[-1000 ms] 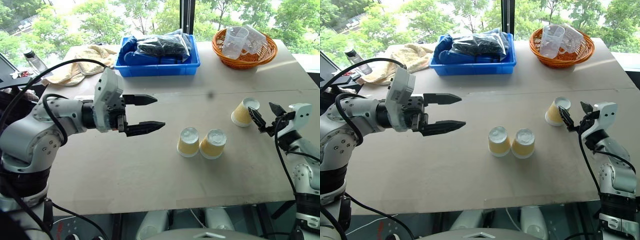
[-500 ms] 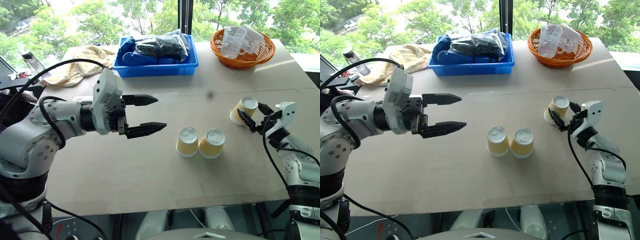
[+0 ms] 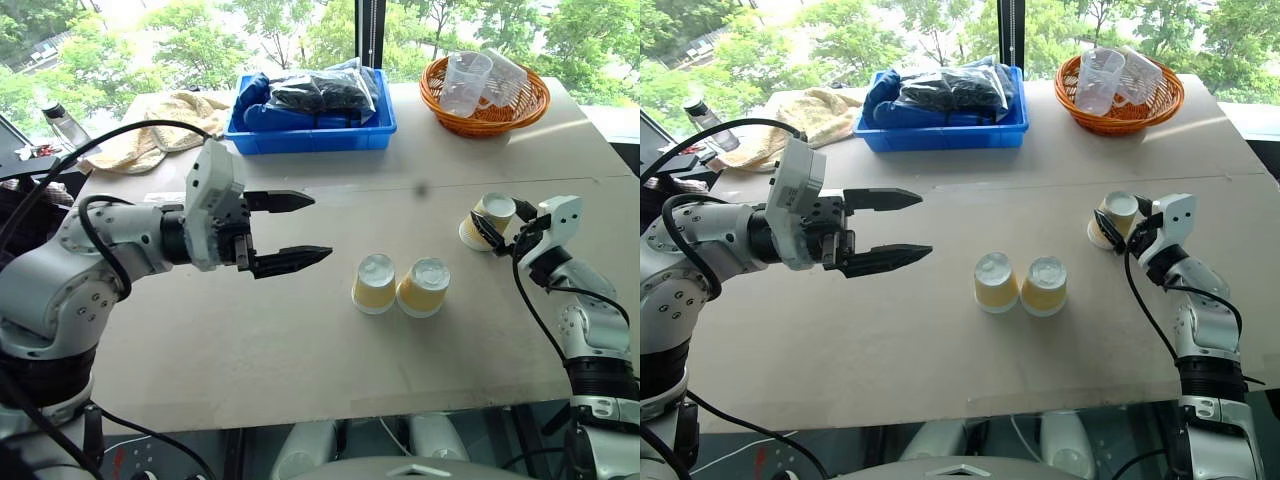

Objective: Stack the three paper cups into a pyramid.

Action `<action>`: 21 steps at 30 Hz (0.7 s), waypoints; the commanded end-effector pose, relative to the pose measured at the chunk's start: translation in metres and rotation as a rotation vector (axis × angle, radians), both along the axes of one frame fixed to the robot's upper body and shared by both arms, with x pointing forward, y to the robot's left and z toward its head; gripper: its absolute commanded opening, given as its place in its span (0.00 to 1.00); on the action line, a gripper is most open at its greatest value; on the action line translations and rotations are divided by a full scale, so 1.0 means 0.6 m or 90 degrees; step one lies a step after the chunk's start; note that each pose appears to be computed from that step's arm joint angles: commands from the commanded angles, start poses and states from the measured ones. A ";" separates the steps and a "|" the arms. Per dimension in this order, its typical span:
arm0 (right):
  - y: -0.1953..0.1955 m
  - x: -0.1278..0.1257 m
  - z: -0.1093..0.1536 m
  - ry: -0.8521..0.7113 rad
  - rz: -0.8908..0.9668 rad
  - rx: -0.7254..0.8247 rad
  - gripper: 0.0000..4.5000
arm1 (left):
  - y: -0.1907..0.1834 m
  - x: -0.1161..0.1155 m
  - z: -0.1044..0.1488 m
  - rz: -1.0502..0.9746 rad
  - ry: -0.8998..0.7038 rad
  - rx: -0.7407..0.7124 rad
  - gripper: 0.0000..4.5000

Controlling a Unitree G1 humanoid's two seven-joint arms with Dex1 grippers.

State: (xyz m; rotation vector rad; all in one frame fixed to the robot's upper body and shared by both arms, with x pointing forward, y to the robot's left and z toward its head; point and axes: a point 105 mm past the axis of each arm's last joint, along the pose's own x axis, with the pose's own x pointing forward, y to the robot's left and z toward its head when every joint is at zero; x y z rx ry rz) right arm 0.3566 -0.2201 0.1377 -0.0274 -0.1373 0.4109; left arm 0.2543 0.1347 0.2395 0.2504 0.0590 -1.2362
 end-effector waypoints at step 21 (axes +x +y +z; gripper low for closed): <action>0.197 -0.167 0.130 -0.019 0.554 -0.011 0.50 | 0.001 -0.011 -0.014 -0.032 -0.017 0.035 1.00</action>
